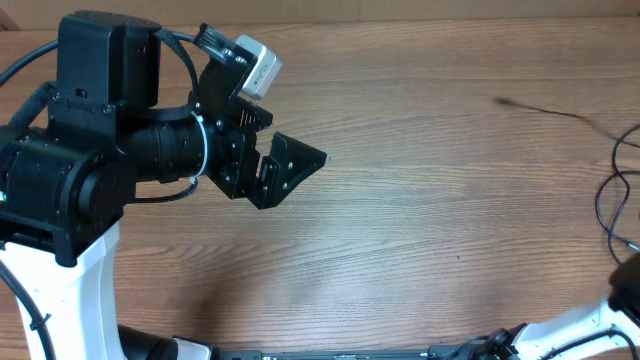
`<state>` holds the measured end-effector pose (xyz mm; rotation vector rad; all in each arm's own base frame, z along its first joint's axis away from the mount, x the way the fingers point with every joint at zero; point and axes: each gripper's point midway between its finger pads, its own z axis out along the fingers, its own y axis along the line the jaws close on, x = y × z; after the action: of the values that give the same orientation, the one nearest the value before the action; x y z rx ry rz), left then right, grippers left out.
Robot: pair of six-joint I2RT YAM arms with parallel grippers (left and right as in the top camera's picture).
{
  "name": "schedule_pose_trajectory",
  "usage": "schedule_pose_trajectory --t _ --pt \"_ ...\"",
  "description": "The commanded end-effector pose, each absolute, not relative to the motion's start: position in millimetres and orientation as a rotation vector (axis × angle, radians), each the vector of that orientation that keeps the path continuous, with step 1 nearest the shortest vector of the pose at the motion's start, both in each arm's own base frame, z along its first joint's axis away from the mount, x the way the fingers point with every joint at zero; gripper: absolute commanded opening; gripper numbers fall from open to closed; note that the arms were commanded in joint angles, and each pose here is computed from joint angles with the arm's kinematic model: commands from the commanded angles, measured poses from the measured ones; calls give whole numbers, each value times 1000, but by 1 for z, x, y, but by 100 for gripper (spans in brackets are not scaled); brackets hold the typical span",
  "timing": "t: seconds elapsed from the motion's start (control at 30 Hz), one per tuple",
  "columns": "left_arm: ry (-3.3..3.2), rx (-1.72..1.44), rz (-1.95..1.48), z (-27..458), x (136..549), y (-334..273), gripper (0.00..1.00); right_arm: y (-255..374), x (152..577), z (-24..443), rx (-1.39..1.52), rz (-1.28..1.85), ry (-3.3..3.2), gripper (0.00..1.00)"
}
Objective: Untangle cables
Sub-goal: 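Drag the held cable off to the right edge with the right gripper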
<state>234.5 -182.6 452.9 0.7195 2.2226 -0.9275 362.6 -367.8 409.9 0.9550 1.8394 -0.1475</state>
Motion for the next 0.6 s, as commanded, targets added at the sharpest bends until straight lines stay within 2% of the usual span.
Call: schedule_pose_trajectory --t 0.0,0.03,0.07,0.1,0.43,0.57 --pt "2225 728 -941 452 236 -185 100 -370 353 431 904 -119 1794 4" --pt "2230 730 -944 450 237 -186 100 -374 349 431 912 -127 1789 5" --pt "2234 732 -946 449 238 -187 100 -377 347 429 921 -130 1789 30" --pt "2240 738 -950 447 239 -189 100 -379 345 427 930 -130 1790 100" --pt "2265 757 -966 440 244 -196 100 -368 349 410 952 -77 1850 100" --pt "2258 757 -958 442 242 -195 97 -339 366 414 799 79 1887 100"
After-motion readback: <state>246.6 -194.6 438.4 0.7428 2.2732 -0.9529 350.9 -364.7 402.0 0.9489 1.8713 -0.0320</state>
